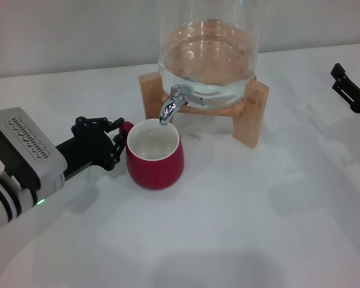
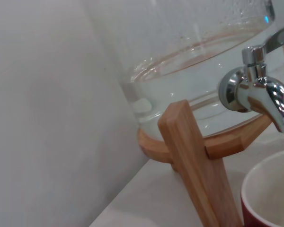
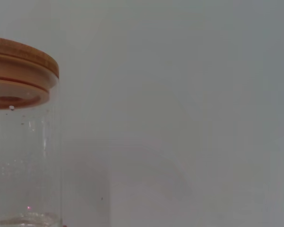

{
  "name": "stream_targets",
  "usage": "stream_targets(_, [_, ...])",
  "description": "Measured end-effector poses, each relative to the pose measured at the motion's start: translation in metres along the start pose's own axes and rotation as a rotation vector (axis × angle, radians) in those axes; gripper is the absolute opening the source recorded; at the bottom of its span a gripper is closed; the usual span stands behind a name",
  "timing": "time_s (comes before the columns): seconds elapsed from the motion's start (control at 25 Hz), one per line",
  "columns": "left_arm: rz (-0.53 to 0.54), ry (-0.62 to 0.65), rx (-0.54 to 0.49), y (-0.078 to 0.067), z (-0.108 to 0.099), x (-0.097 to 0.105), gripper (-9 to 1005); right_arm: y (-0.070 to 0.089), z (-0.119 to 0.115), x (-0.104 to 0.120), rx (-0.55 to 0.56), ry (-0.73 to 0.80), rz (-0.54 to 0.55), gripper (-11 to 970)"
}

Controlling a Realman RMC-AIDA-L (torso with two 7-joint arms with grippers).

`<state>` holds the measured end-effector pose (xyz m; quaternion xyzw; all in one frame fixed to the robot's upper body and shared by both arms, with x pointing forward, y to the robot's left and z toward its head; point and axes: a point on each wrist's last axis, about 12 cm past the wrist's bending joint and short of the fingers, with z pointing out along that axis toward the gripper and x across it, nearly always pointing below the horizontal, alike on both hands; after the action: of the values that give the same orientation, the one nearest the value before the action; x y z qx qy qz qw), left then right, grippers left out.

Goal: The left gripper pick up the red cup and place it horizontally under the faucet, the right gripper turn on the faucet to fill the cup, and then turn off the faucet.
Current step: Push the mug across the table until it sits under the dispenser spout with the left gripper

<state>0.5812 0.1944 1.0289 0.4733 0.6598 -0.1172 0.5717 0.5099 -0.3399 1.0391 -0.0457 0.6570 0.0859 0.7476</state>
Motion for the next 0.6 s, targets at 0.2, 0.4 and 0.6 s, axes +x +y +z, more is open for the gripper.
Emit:
stream_targets(0.2, [0.008, 0.000, 0.007, 0.0000, 0.0011, -0.0010, 195, 0.0000, 0.0000, 0.0000, 0.000, 0.000, 0.000, 871])
stream_targets(0.4, [0.007, 0.001, 0.007, 0.0000, 0.0013, -0.0010, 228, 0.0000, 0.0000, 0.0000, 0.000, 0.000, 0.000, 871])
stream_targets(0.6, [0.006, 0.002, 0.006, 0.0000, 0.0012, -0.0009, 256, 0.0000, 0.0001, 0.0000, 0.000, 0.000, 0.000, 871])
